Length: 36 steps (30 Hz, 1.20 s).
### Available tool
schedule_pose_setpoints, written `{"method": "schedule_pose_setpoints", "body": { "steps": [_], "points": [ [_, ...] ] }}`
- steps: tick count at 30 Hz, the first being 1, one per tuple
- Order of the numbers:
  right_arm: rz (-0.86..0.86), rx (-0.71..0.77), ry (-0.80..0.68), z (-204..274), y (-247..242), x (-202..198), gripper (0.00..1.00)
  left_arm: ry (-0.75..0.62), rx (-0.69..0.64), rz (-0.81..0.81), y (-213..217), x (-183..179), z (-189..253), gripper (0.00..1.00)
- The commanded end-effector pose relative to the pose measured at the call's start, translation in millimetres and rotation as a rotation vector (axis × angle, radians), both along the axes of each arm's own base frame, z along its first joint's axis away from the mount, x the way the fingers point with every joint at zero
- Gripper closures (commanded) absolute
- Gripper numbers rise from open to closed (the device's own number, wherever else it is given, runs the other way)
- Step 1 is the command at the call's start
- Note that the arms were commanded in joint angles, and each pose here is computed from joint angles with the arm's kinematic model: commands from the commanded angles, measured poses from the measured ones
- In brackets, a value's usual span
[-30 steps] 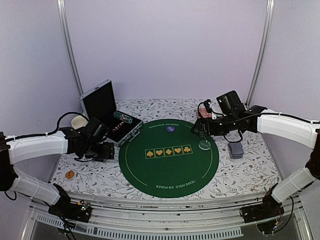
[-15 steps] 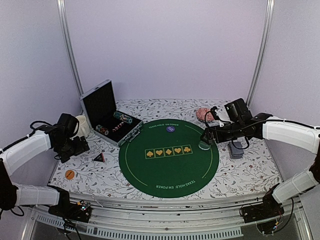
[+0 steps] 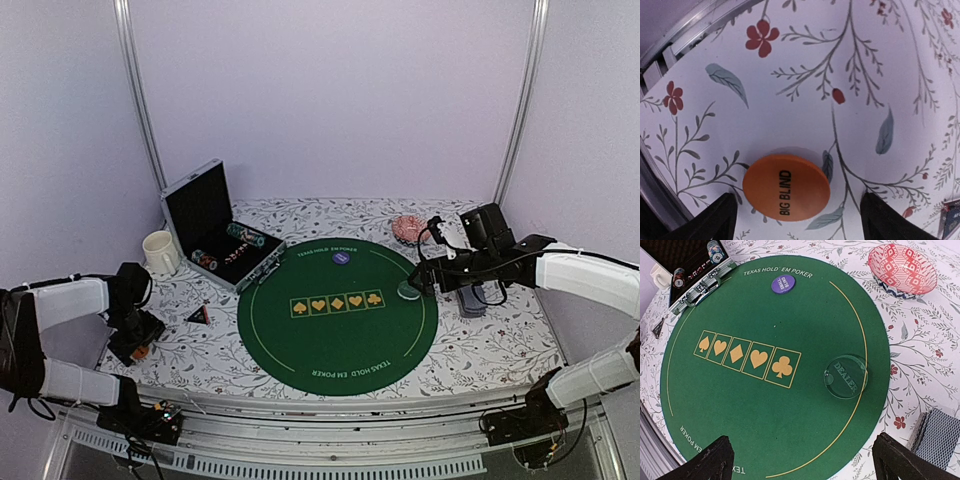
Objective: Distribute texas hold em gaming equipment
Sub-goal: Move the big blind button to the center of the board.
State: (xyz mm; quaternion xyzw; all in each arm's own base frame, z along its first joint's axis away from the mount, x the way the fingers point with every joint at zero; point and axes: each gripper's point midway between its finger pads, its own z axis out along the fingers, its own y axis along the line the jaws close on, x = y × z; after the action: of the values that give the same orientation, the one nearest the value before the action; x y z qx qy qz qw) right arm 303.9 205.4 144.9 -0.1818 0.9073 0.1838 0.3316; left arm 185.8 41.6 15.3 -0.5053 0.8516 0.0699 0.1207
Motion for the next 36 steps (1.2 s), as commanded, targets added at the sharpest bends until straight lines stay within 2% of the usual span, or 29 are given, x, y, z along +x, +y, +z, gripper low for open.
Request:
{"method": "schedule_pose_setpoints", "body": {
  "steps": [1, 3, 8, 15, 20, 31, 36],
  "points": [
    [-0.002, 0.027, -0.038, 11, -2, 0, 0.01, 0.008, -0.027, 0.095, 3, -3, -17, 0.13],
    [-0.004, 0.032, -0.042, 14, -2, -1, 0.01, 0.027, -0.038, 0.088, 2, -6, -26, 0.15],
    [-0.011, 0.04, -0.044, 18, -2, -1, 0.01, 0.029, -0.089, 0.077, -7, -6, -39, 0.34],
    [-0.021, 0.04, -0.046, 24, -3, 0, 0.01, 0.022, -0.191, 0.013, -32, -3, -48, 0.45],
    [-0.022, 0.045, -0.044, 28, -2, 2, 0.01, 0.029, -0.207, -0.099, -66, -2, -46, 0.46],
    [-0.02, 0.073, -0.027, 38, 3, 2, 0.01, 0.204, -0.196, -0.429, -157, -24, -54, 0.46],
    [-0.02, 0.083, -0.012, 40, 4, 0, 0.01, 0.198, -0.149, -0.663, -189, -5, -39, 0.46]
  ]
}}
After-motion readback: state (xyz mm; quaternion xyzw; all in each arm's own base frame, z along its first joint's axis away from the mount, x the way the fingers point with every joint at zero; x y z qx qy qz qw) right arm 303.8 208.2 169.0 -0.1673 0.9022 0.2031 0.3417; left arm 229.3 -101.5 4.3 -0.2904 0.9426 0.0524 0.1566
